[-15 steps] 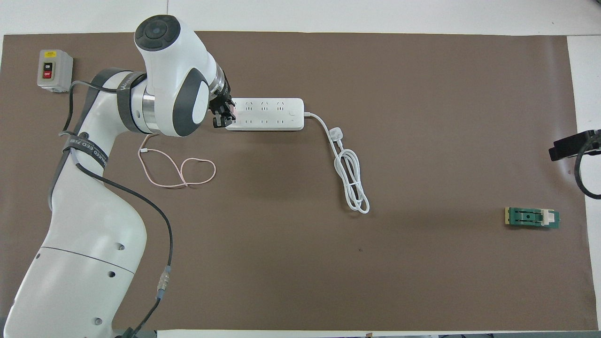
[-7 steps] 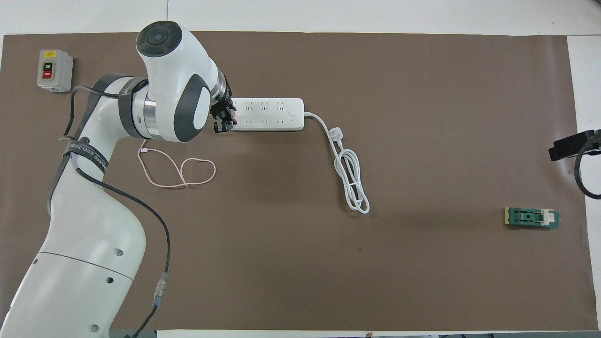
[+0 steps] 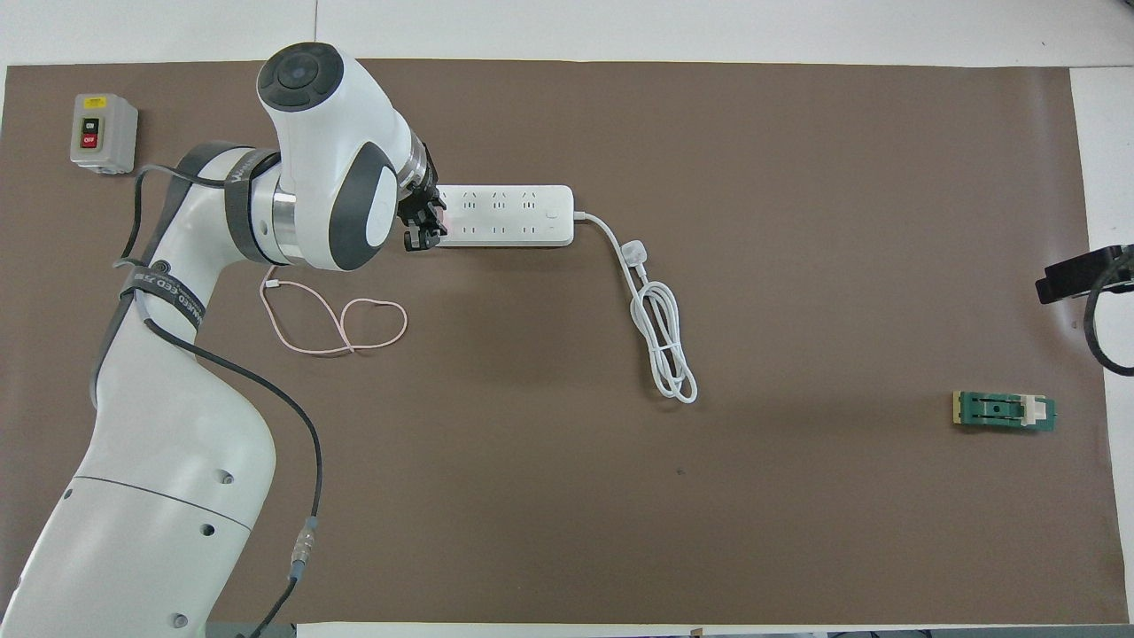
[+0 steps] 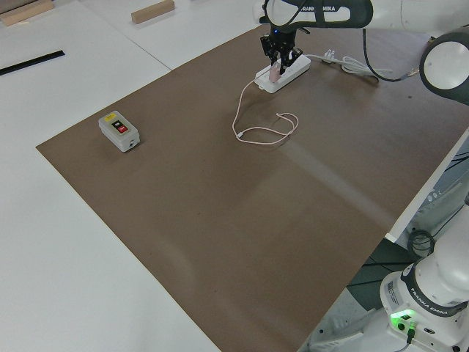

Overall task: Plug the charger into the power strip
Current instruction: 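Push the pink charger into the power strip socket with the left gripper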

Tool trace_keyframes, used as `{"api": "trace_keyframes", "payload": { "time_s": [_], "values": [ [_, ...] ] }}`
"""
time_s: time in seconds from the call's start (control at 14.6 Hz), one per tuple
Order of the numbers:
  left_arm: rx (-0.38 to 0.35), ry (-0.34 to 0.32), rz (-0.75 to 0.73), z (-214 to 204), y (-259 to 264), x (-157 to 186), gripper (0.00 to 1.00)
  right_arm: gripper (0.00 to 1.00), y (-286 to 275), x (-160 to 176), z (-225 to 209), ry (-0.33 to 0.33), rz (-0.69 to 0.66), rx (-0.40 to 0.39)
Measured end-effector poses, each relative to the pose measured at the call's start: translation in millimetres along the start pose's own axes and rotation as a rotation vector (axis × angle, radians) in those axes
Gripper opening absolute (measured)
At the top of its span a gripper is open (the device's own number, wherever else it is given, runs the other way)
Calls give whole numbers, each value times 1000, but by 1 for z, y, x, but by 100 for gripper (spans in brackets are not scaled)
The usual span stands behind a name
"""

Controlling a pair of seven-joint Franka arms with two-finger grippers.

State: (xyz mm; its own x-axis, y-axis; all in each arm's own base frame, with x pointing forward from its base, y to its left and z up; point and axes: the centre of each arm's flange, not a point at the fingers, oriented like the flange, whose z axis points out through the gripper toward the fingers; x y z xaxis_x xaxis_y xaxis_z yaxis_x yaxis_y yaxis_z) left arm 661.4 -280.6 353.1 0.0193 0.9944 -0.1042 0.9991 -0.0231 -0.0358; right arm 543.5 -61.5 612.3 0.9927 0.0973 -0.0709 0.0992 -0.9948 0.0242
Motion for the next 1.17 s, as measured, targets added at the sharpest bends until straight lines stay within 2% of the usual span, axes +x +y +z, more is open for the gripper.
{"api": "trace_keyframes", "payload": {
  "time_s": [0.55,1.17],
  "values": [
    [-27,19,19,6,-6,-5,31,100,4,0,-4,12,9,-1],
    [-68,5,41,7,-15,-2,31,100,4,0,-4,12,9,-1]
  ]
}}
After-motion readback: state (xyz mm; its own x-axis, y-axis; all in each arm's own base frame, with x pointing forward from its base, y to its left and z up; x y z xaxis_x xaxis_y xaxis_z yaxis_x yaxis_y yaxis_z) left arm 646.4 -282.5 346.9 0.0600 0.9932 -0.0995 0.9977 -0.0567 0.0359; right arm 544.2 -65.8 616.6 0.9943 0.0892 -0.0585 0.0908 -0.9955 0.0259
